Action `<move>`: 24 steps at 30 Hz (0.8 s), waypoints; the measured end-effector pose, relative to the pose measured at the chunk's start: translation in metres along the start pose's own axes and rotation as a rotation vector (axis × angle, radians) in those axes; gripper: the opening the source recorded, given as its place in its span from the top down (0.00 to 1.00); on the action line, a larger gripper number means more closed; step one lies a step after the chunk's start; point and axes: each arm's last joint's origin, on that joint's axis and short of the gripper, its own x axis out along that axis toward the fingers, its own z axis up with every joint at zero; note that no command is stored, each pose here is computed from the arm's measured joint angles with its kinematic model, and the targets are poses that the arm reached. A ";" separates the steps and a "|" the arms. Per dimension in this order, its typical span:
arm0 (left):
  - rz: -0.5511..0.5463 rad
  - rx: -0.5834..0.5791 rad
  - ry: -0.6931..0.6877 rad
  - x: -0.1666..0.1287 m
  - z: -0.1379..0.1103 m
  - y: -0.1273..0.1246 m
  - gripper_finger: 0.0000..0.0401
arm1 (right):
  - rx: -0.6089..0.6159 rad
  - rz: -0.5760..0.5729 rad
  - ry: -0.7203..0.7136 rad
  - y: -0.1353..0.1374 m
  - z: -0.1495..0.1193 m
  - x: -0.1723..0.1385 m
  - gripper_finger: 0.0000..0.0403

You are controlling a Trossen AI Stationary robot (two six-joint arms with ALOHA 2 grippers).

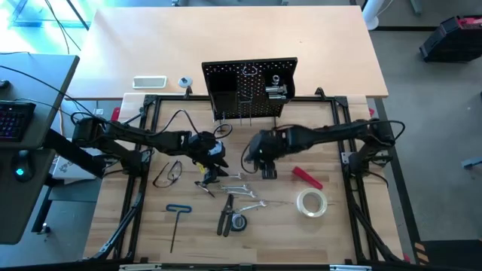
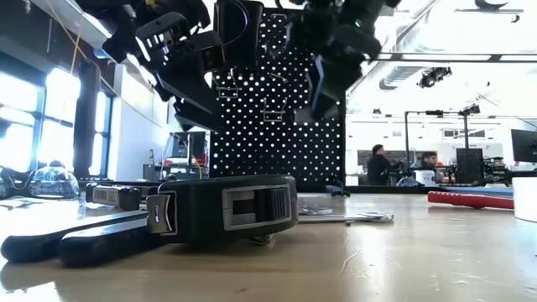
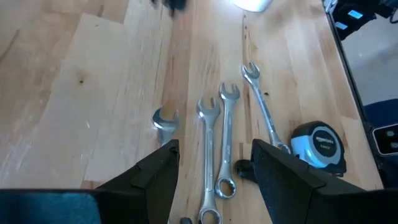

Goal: Hang tools onto peg board
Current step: Put the gray hex key set into the black bin on the pegboard

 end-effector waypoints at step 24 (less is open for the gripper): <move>0.036 0.004 -0.080 -0.004 0.009 0.010 0.52 | 0.037 -0.081 -0.310 -0.044 0.059 -0.187 0.53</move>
